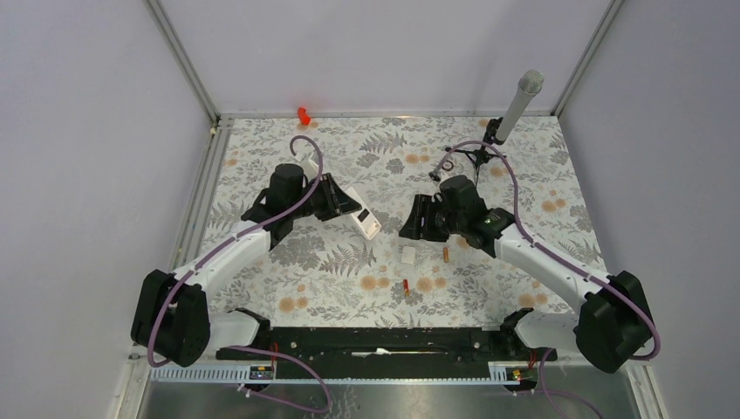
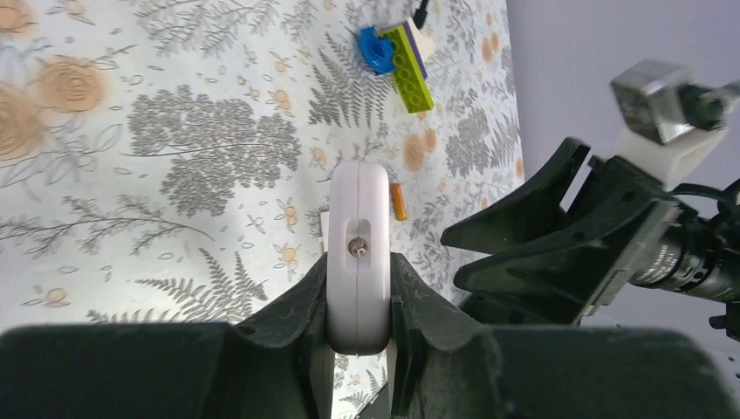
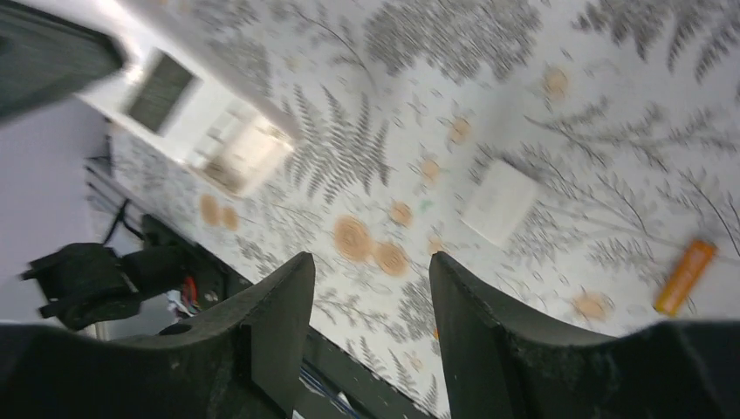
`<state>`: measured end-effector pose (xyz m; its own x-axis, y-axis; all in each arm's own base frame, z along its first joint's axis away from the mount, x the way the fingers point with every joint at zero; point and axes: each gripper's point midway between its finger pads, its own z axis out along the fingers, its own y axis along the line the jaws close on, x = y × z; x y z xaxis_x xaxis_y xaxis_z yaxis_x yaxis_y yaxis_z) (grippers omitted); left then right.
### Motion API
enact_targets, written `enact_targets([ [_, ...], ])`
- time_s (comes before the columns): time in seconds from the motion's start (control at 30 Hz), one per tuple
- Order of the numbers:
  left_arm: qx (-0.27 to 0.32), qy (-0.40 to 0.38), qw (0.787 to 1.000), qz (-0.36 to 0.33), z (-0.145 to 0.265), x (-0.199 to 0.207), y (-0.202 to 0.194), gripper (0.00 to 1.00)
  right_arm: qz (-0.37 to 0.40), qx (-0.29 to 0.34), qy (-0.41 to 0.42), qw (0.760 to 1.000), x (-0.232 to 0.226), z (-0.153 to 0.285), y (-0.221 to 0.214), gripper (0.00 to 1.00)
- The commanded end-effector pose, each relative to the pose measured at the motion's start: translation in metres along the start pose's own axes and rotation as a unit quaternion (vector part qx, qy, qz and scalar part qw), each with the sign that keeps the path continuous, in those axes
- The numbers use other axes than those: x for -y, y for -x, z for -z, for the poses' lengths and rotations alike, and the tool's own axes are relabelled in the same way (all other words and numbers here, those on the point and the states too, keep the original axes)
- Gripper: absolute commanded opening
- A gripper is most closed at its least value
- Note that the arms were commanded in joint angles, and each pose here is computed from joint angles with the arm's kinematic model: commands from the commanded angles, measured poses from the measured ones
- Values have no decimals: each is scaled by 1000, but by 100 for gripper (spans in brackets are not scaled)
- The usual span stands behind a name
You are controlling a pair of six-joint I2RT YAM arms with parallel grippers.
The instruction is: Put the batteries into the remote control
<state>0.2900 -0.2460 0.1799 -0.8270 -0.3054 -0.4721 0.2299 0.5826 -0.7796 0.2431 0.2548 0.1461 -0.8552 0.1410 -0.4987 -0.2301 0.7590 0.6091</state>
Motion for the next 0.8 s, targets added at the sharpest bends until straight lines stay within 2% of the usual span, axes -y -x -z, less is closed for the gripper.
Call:
enact_targets([
  [0.0,88,15,995,-33,16,3,27,0,18,-77,-112,991,49,8,-38,57],
  [0.33,158,-13,986,-50,37,15,38,0,66,-174,-148,971,58,-9,-105,55],
  [0.6,138,-11,989,-44,39,16,31,0,117,-189,-191,956,65,-32,-114,46],
  [0.77,126,-5,991,-40,39,13,26,0,136,-203,-196,950,65,-42,-119,43],
])
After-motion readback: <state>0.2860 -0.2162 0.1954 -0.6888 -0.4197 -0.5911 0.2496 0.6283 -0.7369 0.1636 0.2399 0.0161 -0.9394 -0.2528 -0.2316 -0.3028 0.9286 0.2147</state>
